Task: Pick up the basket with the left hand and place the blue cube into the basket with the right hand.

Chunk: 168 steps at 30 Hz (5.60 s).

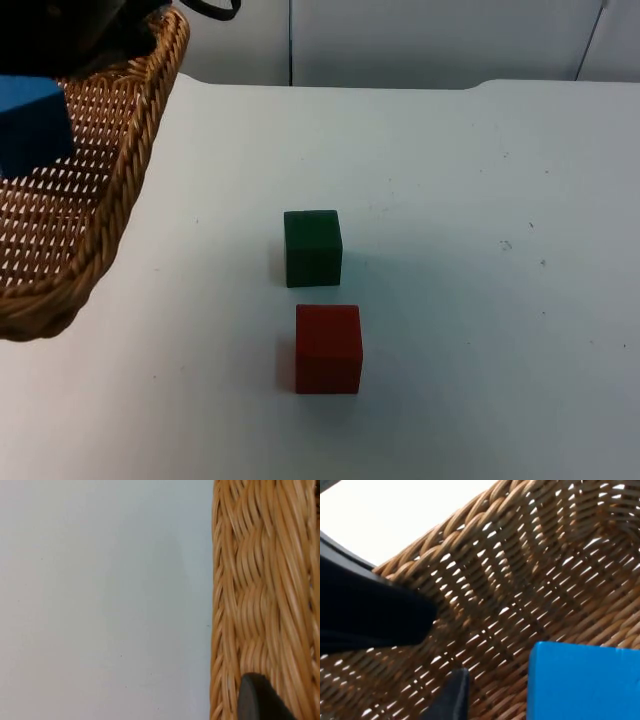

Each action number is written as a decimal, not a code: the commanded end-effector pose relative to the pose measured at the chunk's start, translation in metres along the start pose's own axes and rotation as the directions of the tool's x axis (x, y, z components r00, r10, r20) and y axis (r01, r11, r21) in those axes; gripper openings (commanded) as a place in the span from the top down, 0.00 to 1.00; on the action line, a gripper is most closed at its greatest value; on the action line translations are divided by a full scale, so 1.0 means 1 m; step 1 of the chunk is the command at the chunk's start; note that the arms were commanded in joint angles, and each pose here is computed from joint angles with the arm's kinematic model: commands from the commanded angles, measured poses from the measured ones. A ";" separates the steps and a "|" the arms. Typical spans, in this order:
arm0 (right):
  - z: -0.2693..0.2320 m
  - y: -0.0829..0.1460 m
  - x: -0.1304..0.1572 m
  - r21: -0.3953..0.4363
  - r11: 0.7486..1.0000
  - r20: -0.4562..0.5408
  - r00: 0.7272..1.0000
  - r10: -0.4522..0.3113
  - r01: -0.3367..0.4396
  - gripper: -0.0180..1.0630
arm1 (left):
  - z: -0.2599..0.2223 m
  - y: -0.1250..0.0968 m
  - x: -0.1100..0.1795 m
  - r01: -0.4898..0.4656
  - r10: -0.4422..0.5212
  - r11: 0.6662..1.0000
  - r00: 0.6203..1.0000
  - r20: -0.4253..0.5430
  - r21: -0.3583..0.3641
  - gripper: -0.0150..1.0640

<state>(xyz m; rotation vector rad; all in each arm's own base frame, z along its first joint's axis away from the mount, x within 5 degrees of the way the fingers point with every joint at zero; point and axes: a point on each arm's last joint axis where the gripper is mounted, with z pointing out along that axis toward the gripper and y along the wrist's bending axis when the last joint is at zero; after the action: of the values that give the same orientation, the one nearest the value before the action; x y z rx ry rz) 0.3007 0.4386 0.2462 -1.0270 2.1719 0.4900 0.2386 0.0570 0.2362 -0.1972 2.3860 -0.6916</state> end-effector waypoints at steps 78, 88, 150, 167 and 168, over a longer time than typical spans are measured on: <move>-0.366 -0.027 0.218 0.054 0.988 0.331 0.931 -0.154 0.144 0.02 | 0.136 0.072 0.025 0.140 -0.140 0.989 0.990 -0.019 0.039 0.99; -0.366 -0.027 0.217 0.071 0.979 0.332 0.922 -0.202 0.188 0.02 | 0.140 0.076 0.029 0.128 -0.127 0.991 0.992 -0.029 0.035 0.96; -0.344 -0.024 0.236 0.044 0.980 0.425 0.884 -0.195 0.195 0.02 | -0.158 -0.158 0.088 -0.591 0.582 0.789 0.627 0.518 -0.170 0.34; -0.392 -0.032 0.300 0.015 0.993 0.297 0.948 -0.117 0.118 0.02 | -0.211 -0.126 0.174 -0.561 0.660 0.748 0.580 0.478 -0.353 0.34; -0.394 -0.033 0.306 0.018 0.993 0.279 0.953 -0.116 0.116 0.02 | -0.214 -0.121 0.180 -0.526 0.646 0.762 0.591 0.483 -0.377 0.34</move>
<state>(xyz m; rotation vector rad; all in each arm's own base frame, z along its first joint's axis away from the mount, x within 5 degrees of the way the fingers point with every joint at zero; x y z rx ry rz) 0.0233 0.0310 0.3067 -1.0102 1.8272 0.5524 -0.0344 -0.0121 0.3471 0.3134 1.7149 -0.0459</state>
